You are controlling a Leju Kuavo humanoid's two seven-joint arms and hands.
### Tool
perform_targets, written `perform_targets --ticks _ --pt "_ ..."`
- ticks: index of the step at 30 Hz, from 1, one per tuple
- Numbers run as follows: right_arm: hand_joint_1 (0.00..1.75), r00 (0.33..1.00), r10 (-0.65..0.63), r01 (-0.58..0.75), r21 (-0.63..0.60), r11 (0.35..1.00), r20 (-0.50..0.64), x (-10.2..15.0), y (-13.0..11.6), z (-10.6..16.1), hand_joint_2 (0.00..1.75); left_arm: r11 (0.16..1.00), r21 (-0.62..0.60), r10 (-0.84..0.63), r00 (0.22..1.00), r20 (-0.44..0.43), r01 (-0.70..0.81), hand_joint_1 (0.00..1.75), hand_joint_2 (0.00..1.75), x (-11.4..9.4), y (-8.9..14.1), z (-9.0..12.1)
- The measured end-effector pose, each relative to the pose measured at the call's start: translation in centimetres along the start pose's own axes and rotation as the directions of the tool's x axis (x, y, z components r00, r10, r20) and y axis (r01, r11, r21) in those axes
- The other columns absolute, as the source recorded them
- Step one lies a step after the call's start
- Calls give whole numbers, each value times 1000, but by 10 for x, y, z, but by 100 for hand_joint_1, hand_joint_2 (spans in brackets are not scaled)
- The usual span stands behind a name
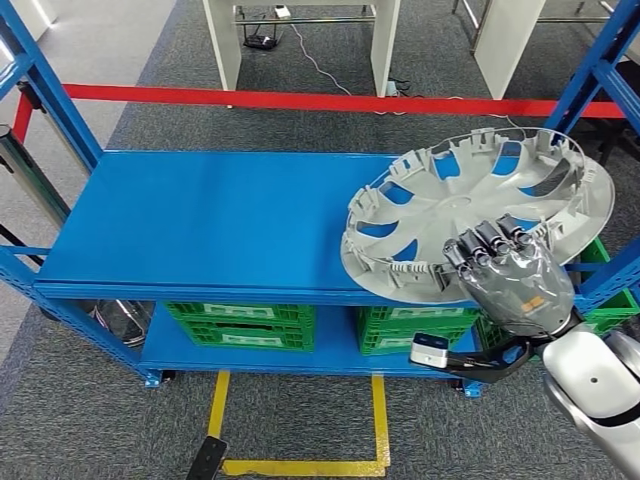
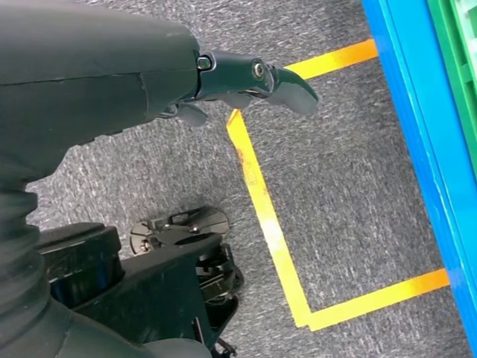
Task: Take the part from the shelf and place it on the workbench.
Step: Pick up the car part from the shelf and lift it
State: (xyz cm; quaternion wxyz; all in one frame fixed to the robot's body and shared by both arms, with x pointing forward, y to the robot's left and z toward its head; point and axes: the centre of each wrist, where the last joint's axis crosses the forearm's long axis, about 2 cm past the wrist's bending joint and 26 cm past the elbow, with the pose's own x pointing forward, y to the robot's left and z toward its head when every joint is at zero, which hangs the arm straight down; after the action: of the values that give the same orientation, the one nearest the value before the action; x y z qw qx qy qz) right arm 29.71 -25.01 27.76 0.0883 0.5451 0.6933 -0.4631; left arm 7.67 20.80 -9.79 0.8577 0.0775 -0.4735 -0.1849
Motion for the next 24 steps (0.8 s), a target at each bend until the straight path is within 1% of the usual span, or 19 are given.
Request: perform_targets --ticks 13,17,24 --pt "175 988 -110 115 -42 992 104 11 -12 -8 175 1000 -8 -2 1000 -14 2 0 175 0 0 -1" --pt "175 980 -139 146 -38 989 140 16 -14 -11 175 1000 -15 -4 1000 -18 4 0 175 1 0 -1" --pt "175 966 -176 187 -44 981 192 26 -16 -25 175 1000 -24 -3 1000 -17 3 0 175 3 1 -3"
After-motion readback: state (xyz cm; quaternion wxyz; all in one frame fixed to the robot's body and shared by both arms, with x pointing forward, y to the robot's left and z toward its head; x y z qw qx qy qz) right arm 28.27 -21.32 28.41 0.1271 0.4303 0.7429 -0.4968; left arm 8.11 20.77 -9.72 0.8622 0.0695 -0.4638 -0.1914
